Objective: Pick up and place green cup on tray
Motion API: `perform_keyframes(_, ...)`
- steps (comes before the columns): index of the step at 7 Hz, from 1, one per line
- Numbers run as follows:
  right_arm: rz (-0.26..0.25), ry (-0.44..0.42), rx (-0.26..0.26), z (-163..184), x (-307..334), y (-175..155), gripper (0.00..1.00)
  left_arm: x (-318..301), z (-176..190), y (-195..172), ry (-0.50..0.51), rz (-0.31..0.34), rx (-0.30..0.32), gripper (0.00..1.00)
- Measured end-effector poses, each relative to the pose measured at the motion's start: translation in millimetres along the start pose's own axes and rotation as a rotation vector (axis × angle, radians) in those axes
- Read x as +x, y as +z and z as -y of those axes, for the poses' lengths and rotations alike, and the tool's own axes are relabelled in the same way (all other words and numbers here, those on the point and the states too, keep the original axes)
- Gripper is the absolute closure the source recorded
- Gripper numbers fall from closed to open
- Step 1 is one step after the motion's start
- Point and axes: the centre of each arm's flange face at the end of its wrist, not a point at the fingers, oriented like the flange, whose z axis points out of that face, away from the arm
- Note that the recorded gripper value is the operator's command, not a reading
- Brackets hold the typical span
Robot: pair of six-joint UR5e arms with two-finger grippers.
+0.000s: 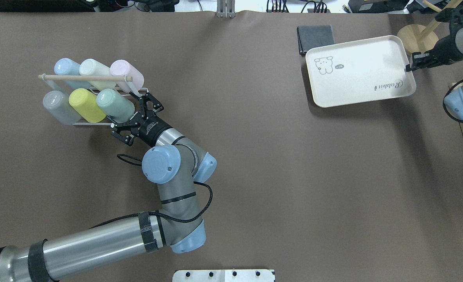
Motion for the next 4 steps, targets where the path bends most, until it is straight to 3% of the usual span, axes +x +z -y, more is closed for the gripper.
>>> perform_keyframes(4, 0.075, 0.03, -0.034, 14, -57, 8, 1.0, 0, 0, 23, 0.002, 0.01, -0.039, 0.08)
